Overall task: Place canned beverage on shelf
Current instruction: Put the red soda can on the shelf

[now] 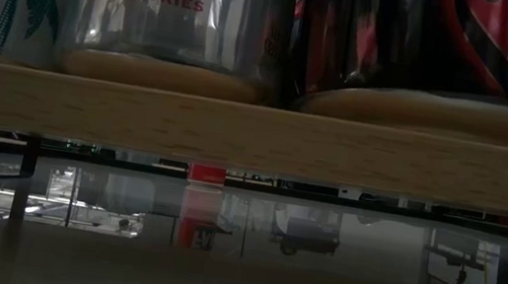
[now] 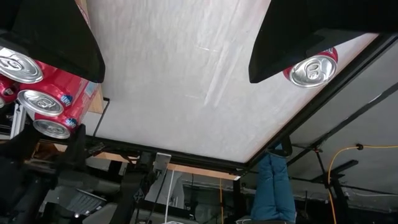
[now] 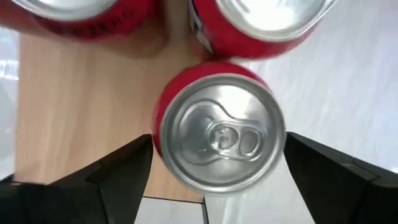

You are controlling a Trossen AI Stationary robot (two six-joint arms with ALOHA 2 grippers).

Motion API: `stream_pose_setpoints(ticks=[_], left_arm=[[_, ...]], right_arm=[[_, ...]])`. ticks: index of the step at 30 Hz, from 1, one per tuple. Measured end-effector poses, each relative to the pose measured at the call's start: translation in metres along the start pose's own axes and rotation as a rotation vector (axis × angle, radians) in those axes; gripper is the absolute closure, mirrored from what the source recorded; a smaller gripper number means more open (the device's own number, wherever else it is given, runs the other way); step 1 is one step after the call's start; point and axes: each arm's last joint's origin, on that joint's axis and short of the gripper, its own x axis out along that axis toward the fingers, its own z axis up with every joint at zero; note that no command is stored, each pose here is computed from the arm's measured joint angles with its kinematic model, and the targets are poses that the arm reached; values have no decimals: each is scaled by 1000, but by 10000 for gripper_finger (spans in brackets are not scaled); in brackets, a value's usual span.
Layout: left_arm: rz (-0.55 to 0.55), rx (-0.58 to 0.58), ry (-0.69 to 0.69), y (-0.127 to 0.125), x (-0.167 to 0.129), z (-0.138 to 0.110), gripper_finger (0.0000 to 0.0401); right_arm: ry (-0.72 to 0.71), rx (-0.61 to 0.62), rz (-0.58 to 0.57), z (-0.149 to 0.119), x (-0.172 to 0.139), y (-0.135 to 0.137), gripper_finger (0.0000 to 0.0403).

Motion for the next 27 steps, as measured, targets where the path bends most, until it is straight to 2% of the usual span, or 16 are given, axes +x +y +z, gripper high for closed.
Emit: stream_pose_setpoints(ticks=[6, 11, 16, 24, 27], left_arm=[[-1, 0, -4, 0, 0, 0, 12], [5, -3, -16, 0, 0, 1, 12], [112, -72, -94, 2, 5, 8, 12], [229, -134, -219, 8, 36, 17, 12], [282, -170, -187, 16, 54, 19, 12]], right_arm=[[-35, 3, -6, 3, -27, -2, 54], [-50, 3, -76, 3, -53, -7, 54], [-108, -23, -178, -2, -81, -15, 54], [-193, 9, -212, -13, -107, -49, 54], [-220, -7, -211, -12, -105, -64, 54]])
